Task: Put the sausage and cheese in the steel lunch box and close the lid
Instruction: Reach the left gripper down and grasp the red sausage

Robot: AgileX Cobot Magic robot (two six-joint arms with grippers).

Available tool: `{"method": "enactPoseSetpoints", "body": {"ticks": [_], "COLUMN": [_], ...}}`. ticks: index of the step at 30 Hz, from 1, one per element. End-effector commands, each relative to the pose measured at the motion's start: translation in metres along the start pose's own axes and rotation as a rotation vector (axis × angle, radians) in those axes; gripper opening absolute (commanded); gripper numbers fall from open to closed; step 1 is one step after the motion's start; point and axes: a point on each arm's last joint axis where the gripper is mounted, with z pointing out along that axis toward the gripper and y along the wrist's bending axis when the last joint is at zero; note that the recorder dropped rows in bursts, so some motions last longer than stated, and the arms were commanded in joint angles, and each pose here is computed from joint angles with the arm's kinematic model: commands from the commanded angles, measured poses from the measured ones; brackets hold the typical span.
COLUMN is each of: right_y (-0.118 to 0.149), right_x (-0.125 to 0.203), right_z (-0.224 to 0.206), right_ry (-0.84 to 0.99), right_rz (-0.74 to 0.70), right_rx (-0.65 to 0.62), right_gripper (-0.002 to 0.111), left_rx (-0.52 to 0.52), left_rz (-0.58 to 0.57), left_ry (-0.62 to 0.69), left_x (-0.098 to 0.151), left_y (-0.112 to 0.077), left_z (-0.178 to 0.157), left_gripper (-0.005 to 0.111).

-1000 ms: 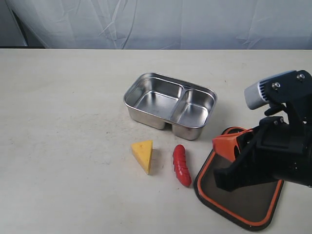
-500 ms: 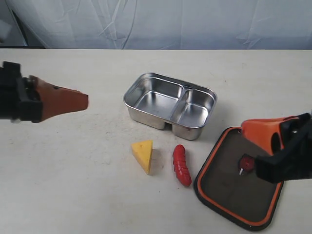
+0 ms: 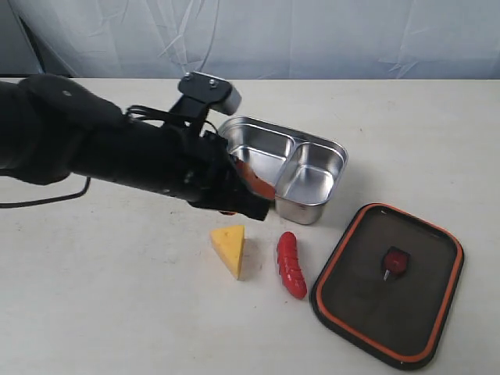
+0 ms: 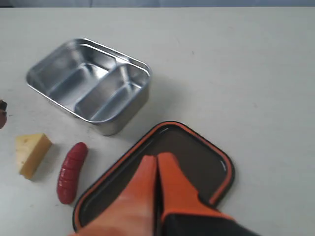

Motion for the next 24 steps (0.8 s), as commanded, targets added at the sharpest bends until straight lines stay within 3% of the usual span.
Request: {"method": "enactPoseSetpoints", "body": {"ticks": [1, 3, 7, 11, 15, 21, 24], "right_y": [-0.007, -0.008, -0.008, -0.008, -0.009, -0.009, -0.009], "right_x": [0.000, 0.000, 0.000, 0.001, 0.003, 0.003, 0.003], "right_z": [-0.003, -0.003, -0.003, -0.002, 0.000, 0.000, 0.000], "right_ry": [0.010, 0.007, 0.007, 0.006, 0.009, 0.008, 0.008], "right_rz": [-0.024, -0.029, -0.031, -0.038, -0.044, -0.037, -0.037], "right_rx": [0.070, 0.075, 0.079, 0.085, 0.090, 0.090, 0.090], "right_gripper": [0.000, 0.000, 0.000, 0.000, 0.000, 0.000, 0.000], "left_rx": [0.039, 0.057, 0.074, 0.092, 0.030, -0.059, -0.087], "left_rz": [0.007, 0.000, -0.144, -0.140, -0.085, -0.133, -0.128], "left_ry": [0.071, 0.066, -0.004, 0.024, 0.142, 0.257, 0.282], "left_x": [-0.002, -0.007, -0.020, -0.023, -0.009, 0.005, 0.009], "left_y": [-0.004, -0.007, -0.007, -0.012, -0.017, -0.026, -0.026], "left_z": [0.028, 0.038, 0.046, 0.047, 0.053, 0.069, 0.074], "left_gripper": [0.023, 0.023, 0.023, 0.023, 0.023, 0.042, 0.044]}}
